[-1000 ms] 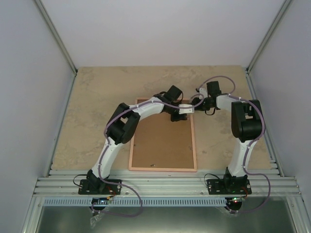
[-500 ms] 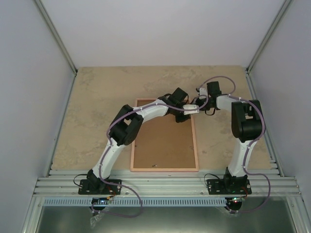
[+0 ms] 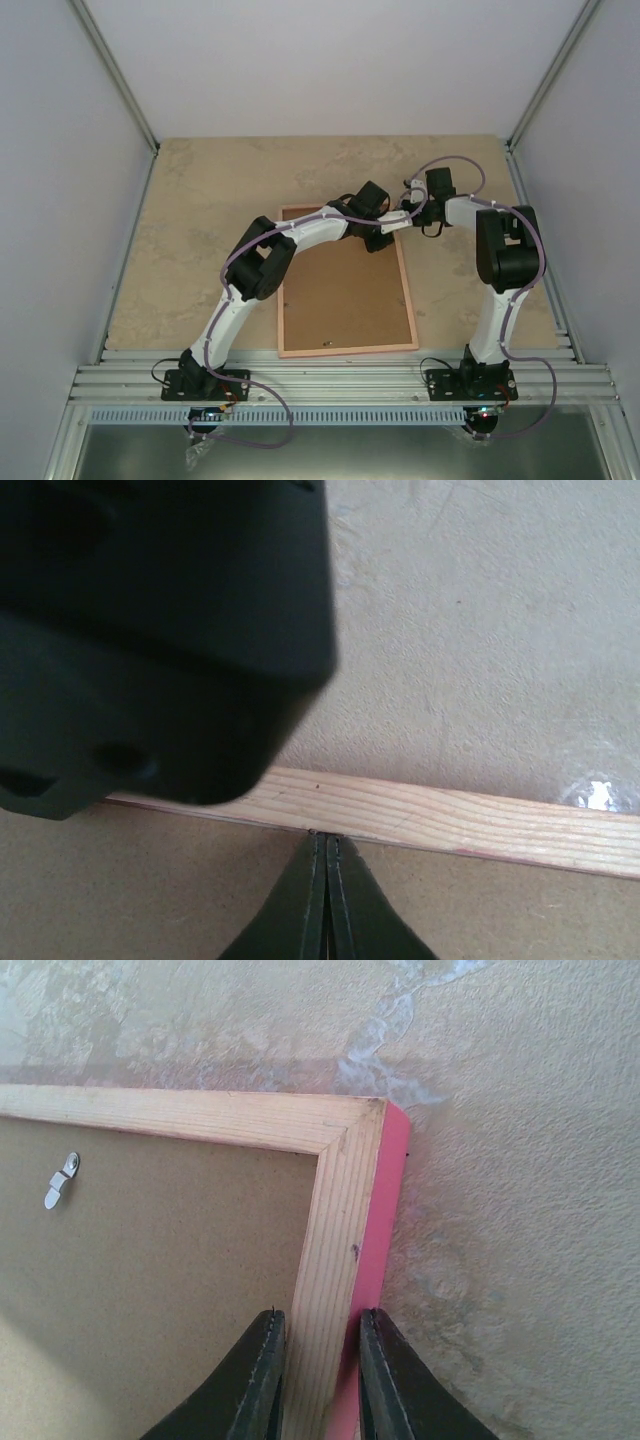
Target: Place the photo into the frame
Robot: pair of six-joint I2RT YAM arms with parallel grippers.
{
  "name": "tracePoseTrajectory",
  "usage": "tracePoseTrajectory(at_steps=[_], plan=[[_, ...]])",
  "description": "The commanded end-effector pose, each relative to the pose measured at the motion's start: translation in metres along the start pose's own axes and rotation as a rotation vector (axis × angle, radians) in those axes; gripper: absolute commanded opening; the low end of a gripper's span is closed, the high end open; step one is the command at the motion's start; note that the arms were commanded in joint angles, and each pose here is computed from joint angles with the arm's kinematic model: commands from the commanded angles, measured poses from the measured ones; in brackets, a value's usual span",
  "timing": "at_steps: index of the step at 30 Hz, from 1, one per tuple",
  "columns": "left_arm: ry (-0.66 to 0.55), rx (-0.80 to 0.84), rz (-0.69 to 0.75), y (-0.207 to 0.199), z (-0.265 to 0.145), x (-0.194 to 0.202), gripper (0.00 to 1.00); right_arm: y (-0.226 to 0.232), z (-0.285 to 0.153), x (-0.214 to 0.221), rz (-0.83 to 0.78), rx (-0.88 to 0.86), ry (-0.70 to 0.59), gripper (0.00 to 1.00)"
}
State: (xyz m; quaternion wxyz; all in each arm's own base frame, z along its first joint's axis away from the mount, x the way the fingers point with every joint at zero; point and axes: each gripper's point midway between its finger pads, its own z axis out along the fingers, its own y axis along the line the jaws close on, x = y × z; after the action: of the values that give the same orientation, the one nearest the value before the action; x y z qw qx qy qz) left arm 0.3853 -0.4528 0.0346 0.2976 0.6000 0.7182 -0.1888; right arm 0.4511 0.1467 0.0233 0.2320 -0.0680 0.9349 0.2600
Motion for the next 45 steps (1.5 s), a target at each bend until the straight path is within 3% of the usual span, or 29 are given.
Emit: tracePoseTrajectory(at_steps=[1,10,16,25,29,34,38,45], plan=[[0.130,-0.186,-0.115,0.054,0.017,0.058,0.03,-0.015,0.018,0.094,0.117,0.048,0.313,0.01],[0.153,-0.228,-0.169,0.083,0.003,0.080,0.04,0.012,0.035,0.047,0.135,-0.106,0.238,0.02],[0.162,-0.192,-0.120,0.082,-0.009,0.092,0.06,0.030,0.032,0.003,0.102,-0.184,0.148,0.36],[0.075,-0.178,-0.113,0.082,-0.036,0.066,0.20,0.021,-0.028,-0.026,0.037,-0.211,0.020,0.55],[0.005,-0.073,-0.064,0.051,-0.052,0.049,0.29,0.010,-0.049,-0.009,-0.049,-0.167,0.060,0.57],[0.016,0.074,0.070,-0.011,-0.057,0.048,0.37,0.018,-0.056,0.040,-0.063,-0.163,0.164,0.57],[0.009,0.162,0.116,-0.052,-0.060,0.051,0.38,0.032,-0.050,0.084,-0.053,-0.175,0.251,0.55],[0.015,0.169,0.119,-0.068,-0.072,0.066,0.37,0.034,-0.026,0.116,-0.089,-0.056,0.328,0.52]])
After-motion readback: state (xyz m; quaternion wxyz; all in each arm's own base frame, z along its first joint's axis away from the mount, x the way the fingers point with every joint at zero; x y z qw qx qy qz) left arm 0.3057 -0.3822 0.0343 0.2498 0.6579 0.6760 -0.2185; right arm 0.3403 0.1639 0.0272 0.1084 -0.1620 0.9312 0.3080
